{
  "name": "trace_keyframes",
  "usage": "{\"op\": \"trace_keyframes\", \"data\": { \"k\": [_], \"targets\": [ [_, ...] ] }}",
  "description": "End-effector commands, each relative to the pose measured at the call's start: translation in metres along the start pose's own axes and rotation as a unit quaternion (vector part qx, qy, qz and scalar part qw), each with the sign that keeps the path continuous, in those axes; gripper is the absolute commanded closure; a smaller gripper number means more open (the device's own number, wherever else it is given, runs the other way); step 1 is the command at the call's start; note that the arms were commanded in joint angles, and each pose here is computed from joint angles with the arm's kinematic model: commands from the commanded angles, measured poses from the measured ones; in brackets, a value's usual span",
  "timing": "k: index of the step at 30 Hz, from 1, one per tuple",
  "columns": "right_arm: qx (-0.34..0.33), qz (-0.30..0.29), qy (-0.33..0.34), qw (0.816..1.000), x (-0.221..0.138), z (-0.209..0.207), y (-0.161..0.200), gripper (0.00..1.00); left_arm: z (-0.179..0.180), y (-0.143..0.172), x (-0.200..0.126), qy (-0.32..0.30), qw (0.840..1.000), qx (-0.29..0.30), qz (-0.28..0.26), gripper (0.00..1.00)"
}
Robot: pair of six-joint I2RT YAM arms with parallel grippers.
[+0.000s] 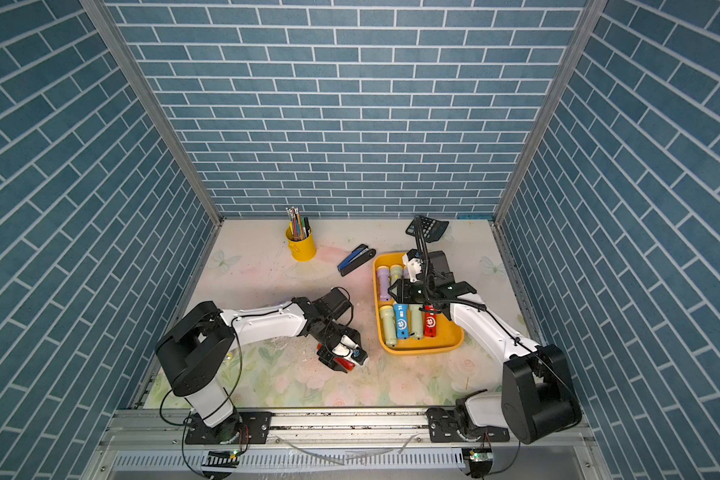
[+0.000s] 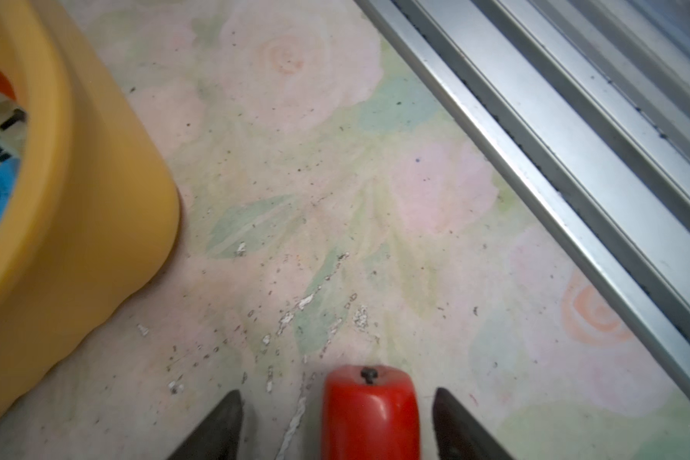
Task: Put the flashlights into the storage boxes
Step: Place the flashlight at the center of the board, then pick up the flashlight from the center of the board.
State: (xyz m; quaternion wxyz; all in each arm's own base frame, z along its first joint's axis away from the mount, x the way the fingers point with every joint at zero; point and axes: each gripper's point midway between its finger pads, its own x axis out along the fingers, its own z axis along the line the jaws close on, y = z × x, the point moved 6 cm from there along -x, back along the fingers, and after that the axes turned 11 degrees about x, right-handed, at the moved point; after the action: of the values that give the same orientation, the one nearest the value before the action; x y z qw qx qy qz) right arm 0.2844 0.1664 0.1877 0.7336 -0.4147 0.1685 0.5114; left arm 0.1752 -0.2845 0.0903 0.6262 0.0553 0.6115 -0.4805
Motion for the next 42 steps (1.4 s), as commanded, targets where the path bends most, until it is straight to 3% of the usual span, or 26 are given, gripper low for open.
{"op": "trace_keyframes", "data": {
  "k": [1,9,14,17,23,28,42],
  "targets": [
    [0.001,-0.003,-0.004,1.000,-0.007,0.005,-0.002,0.55,0.002,-0.005,-0.006,-0.035,0.999,-0.011,-0.002,0.00],
    [-0.017,0.001,-0.006,1.000,-0.007,0.015,0.000,0.54,0.014,-0.016,-0.037,-0.146,0.987,-0.061,-0.009,0.00],
    [-0.042,0.015,0.001,0.999,-0.001,0.022,0.004,0.53,0.017,-0.019,-0.062,-0.227,0.965,-0.129,-0.013,0.00],
    [-0.060,0.021,-0.003,0.998,0.001,0.030,0.009,0.53,0.018,-0.016,-0.077,-0.267,0.943,-0.196,-0.012,0.00],
    [-0.100,0.026,-0.008,0.995,0.001,0.043,0.019,0.52,0.009,0.000,-0.096,-0.341,0.875,-0.344,-0.010,0.00],
    [-0.132,0.039,-0.003,0.991,0.002,0.049,0.031,0.52,-0.003,0.022,-0.113,-0.416,0.778,-0.470,-0.002,0.00],
    [-0.225,0.141,0.006,0.964,0.026,0.068,0.077,0.50,-0.042,0.060,-0.133,-0.402,0.598,-0.693,-0.030,0.00]
  ]
}}
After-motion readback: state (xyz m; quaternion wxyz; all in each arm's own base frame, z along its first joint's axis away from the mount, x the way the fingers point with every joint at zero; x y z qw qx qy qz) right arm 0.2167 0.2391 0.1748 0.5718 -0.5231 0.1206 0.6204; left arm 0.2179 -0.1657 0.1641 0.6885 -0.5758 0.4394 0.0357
